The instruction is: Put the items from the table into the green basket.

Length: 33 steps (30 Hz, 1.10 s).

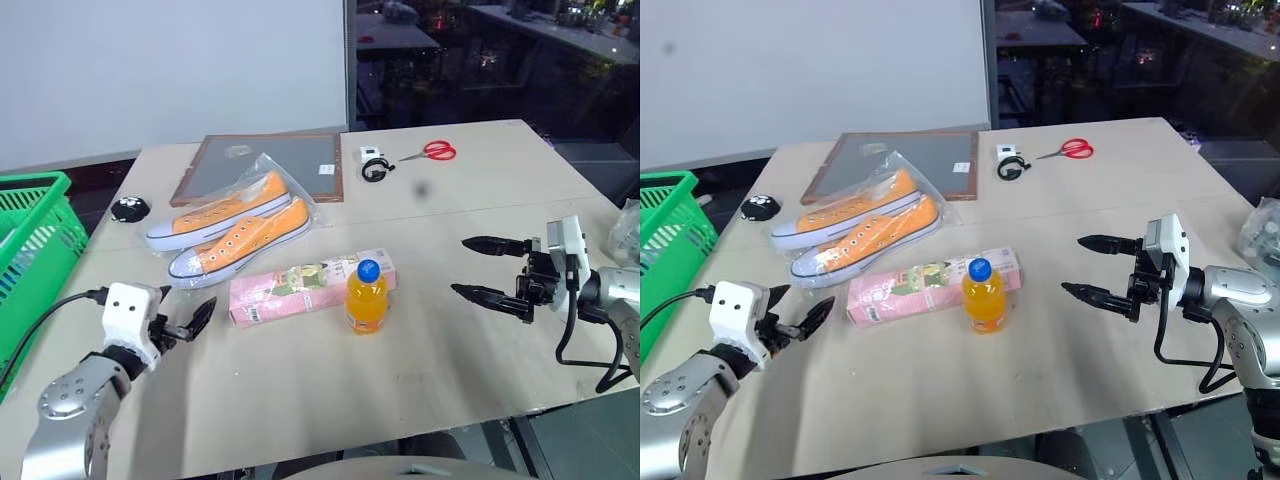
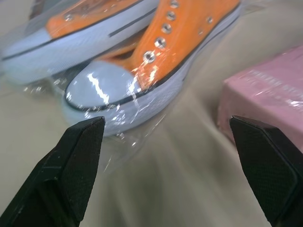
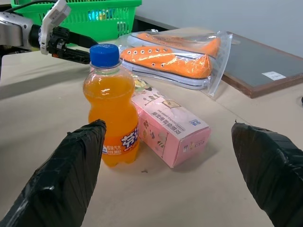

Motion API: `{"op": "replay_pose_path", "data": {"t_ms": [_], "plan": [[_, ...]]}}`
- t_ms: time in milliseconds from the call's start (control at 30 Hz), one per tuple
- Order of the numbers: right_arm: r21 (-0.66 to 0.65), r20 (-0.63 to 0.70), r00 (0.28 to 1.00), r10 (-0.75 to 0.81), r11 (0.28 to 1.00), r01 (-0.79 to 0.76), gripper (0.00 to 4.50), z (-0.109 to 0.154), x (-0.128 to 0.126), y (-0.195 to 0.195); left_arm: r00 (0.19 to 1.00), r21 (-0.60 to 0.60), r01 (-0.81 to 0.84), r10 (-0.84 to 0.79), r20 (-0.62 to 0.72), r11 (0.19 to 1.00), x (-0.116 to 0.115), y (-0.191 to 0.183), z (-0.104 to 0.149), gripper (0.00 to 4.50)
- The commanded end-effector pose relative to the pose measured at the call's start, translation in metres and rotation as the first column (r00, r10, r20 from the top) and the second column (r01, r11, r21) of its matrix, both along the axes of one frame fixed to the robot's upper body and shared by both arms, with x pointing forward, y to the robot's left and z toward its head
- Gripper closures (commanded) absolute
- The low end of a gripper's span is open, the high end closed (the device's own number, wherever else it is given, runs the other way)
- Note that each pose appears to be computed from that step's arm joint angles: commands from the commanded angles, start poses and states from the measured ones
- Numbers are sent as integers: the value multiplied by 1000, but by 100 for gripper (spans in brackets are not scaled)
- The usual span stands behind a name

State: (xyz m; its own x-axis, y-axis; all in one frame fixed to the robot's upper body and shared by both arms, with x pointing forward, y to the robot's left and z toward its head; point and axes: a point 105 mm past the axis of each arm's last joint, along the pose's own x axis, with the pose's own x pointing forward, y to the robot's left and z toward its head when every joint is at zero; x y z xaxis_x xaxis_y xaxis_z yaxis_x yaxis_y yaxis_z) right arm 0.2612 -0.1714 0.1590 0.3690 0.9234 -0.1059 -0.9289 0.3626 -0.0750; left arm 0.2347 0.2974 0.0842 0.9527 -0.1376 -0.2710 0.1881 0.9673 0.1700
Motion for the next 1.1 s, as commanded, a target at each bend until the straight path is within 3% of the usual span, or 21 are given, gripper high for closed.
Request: {"op": "replay_pose_path", "data": {"t_ms": [33,200,367,567,1100], "plan": [[4,63,998,8,1000,-8,0,14,-3,0,991,-9,100,-99,91,995,1,-20,23,16],[2,61,998,-1,1000,0,0,13,-5,-2,940,-64,340,-337,56,938,-25,-58,28,16],[7,39,999,9,1000,-10,0,10,-10,0,806,-100,585,-591,-41,805,-41,-101,22,16],[-10,10,1000,4,1000,-4,0,2,-22,-1,668,-133,740,-744,29,659,-19,-163,19,16],[-28,-28,992,-119,993,119,0,5,-60,-5,604,-152,793,-794,67,590,24,-207,-13,16]]}}
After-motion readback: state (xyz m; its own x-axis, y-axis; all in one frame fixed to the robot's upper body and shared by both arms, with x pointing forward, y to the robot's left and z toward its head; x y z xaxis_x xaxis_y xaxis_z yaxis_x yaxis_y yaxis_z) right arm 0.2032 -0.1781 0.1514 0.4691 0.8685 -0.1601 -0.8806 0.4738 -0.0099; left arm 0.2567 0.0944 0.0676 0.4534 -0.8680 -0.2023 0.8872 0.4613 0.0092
